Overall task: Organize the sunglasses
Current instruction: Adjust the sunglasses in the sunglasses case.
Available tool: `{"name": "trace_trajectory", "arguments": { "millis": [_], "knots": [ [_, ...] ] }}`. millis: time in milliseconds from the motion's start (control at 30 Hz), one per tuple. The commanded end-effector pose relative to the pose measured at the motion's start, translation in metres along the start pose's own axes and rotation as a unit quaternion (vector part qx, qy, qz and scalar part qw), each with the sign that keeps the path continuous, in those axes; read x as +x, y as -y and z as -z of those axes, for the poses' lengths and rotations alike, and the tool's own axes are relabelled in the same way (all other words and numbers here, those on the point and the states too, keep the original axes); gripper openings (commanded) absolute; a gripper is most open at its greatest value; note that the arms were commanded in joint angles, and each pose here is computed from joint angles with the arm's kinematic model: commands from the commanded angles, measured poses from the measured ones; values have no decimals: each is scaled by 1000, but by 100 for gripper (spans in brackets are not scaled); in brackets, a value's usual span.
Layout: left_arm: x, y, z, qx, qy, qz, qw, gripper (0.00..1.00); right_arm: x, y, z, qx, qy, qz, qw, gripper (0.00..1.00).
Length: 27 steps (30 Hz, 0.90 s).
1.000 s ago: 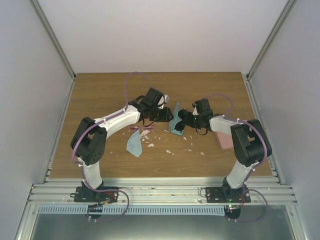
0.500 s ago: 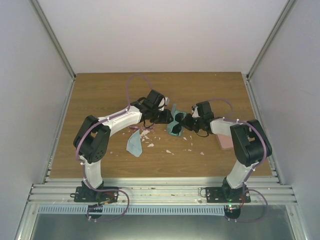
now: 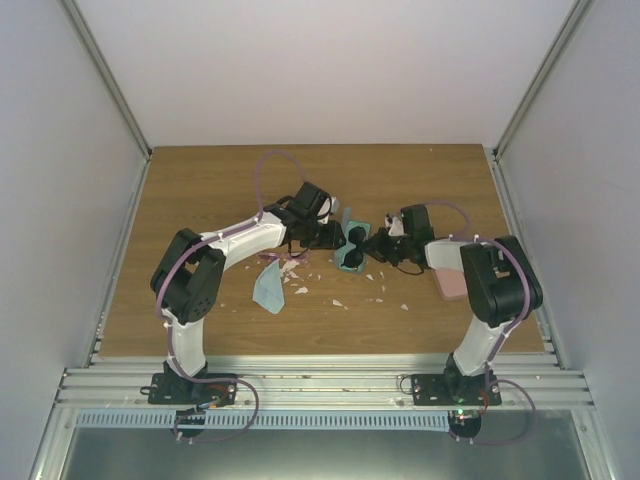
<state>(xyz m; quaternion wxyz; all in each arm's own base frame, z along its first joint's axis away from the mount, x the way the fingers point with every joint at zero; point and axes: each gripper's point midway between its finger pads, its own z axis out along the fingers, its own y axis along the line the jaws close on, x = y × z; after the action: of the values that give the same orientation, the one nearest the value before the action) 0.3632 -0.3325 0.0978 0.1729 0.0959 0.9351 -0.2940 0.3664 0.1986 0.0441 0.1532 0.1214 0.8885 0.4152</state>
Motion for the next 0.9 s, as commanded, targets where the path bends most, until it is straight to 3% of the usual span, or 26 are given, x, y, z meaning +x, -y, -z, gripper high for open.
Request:
{"name": "trace_trajectory", "arguments": {
  "millis": [0,133,500,867],
  "knots": [
    [-7,-1,-2,4,11,-3,1000,39,4,3,-5,-15,-13,-6,1000,1],
    [-8,0,-3,6,10,-2,1000,39,4,7,-6,-5,-13,-5,1000,4],
    [-14,1,1,5,12,-6,1000,39,-4,7,16,43,24,41,998,30],
    [-15,-5,3,3,12,0,1000,39,1,8,10,34,8,59,998,12]
  ]
}}
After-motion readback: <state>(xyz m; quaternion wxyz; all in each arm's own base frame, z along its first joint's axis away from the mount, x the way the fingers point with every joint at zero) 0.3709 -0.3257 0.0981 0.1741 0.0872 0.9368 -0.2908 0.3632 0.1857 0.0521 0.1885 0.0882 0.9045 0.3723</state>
